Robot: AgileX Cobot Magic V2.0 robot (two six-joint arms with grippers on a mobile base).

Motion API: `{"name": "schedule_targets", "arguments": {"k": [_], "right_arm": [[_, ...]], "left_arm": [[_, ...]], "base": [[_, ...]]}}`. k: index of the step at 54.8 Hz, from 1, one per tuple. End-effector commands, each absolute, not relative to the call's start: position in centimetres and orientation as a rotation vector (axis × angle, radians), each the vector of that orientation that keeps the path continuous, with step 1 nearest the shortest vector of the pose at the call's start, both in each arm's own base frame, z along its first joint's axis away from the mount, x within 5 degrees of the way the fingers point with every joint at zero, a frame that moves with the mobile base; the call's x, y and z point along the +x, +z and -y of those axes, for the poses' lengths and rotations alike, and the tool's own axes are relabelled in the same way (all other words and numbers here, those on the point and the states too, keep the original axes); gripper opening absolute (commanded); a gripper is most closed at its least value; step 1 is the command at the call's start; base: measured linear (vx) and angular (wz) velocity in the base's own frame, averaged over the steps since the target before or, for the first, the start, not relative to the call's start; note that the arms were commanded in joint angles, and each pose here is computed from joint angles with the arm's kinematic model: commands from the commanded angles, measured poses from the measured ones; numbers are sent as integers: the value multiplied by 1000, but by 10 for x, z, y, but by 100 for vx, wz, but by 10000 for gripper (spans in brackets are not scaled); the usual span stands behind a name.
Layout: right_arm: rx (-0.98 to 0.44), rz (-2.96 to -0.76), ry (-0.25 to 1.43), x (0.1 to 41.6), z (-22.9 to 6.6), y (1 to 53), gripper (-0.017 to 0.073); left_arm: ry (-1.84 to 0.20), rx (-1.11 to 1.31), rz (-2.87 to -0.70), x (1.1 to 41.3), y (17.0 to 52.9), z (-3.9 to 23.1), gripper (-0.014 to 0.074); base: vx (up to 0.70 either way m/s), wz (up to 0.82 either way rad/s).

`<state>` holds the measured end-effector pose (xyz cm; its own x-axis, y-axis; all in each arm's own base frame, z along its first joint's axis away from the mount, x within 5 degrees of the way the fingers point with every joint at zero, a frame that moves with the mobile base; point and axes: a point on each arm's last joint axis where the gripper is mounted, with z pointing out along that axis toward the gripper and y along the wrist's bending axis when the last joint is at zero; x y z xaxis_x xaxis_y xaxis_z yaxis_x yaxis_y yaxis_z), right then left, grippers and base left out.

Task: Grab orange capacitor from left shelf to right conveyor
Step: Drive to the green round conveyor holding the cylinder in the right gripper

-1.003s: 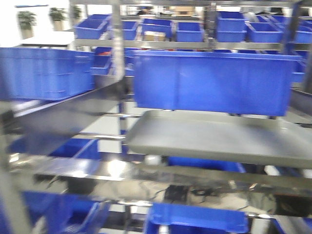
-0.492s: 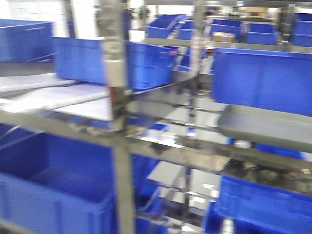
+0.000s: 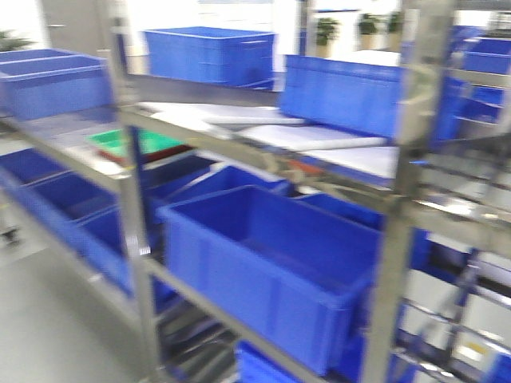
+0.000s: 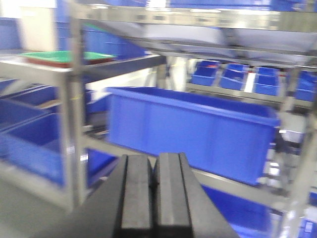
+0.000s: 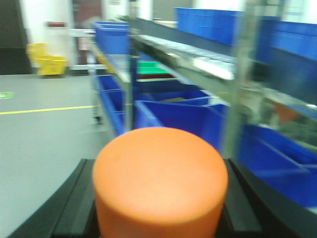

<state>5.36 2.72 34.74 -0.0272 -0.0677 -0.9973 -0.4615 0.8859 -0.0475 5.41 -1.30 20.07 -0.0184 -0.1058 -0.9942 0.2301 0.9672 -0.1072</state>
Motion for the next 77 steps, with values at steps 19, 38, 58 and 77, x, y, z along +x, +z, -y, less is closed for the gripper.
{"name": "schedule_targets", "arguments": {"k": [19,38,58,77], "right_arm": [[-403,-1475,330,53,-27,363,-8],[-403,-1475,330,53,-27,363,-8],[-403,-1476,329,53,-27,363,-8],[-403,-1476,329,53,-27,363,-8]], "left_arm": [[-290,86,-1452,52,218,12,-6],[-290,86,-1452,52,218,12,-6],[-290,86,-1452,52,218,12,-6],[-290,86,-1452,52,218,12,-6]], "base": [[-9,62],[5,38],[11,43],[17,64]]}}
